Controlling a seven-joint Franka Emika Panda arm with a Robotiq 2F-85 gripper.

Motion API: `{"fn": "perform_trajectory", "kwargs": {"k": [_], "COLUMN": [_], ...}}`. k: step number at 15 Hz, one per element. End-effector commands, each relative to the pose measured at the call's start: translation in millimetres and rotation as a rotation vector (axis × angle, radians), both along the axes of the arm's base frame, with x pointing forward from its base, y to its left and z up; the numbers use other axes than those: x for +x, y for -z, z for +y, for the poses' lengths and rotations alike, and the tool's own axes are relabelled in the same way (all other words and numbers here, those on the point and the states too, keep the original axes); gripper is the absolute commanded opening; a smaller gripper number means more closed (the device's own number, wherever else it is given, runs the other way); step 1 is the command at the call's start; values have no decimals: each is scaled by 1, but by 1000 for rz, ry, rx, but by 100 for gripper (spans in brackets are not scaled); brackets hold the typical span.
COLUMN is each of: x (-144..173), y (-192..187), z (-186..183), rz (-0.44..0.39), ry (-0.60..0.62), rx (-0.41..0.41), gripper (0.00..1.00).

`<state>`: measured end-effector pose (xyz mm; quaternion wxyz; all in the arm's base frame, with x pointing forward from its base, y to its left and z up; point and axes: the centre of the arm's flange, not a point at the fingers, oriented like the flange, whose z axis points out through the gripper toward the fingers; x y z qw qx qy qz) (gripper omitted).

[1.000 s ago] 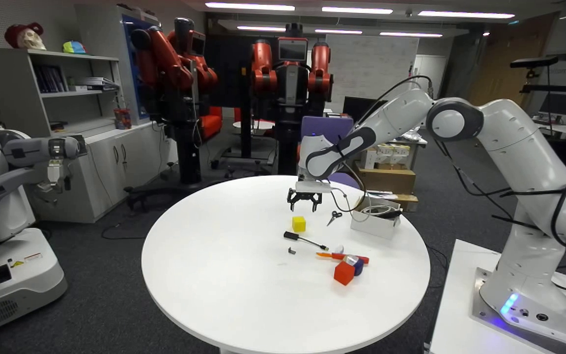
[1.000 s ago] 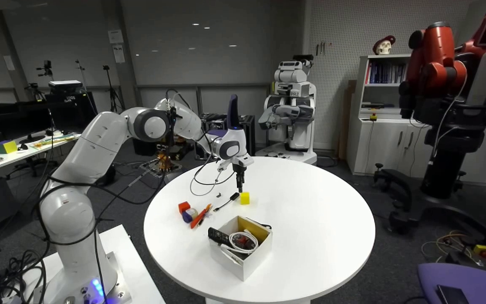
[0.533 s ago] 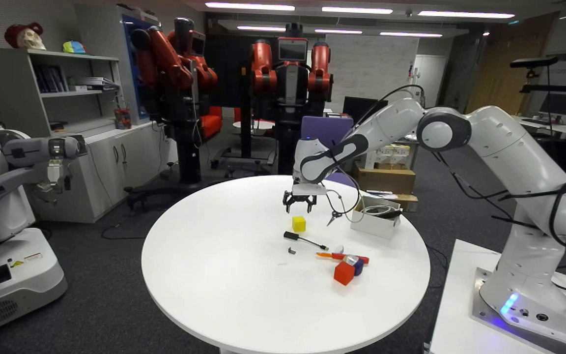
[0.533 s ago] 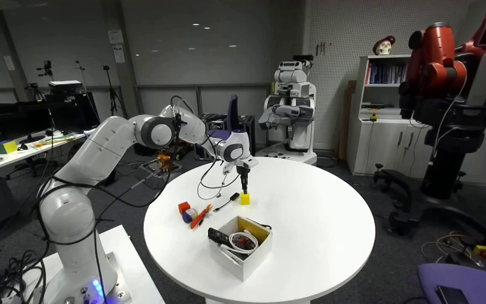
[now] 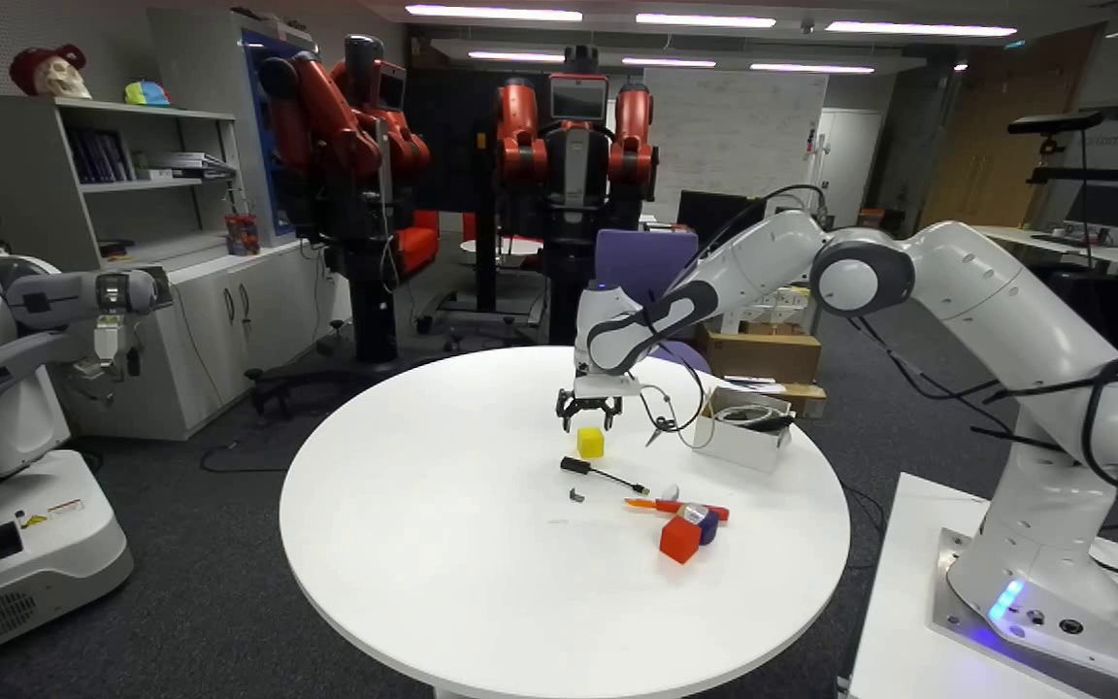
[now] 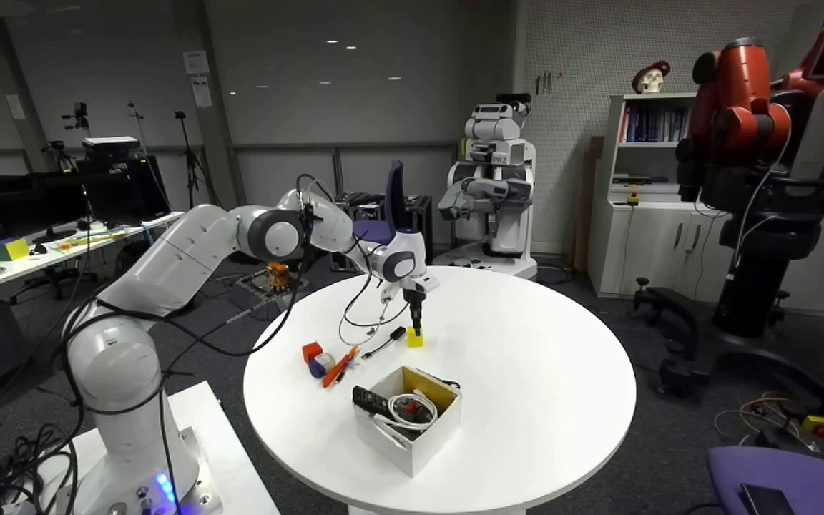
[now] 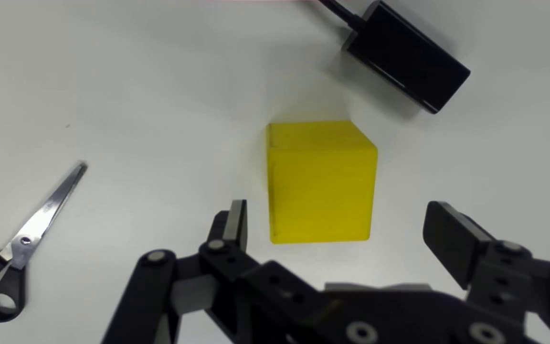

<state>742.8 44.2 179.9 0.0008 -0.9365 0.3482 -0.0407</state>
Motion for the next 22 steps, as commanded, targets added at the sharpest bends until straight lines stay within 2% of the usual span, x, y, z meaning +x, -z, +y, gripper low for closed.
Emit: {"fn": "perform_trajectory", "kwargs": {"k": [1, 8, 9, 11, 16, 17, 22], "x": [9, 5, 6, 3, -6, -7, -28], "y": [-1, 20, 21, 15, -29, -41, -112], "z": [-1, -11, -11, -10, -2, -1, -21], "rz": [26, 99, 104, 109, 74, 66, 43], "ry": [-16, 3, 1, -7, -23, -20, 8], "rx": [-22, -54, -54, -52, -28, -25, -39], "gripper": [100, 99, 74, 72, 35, 30, 30]}}
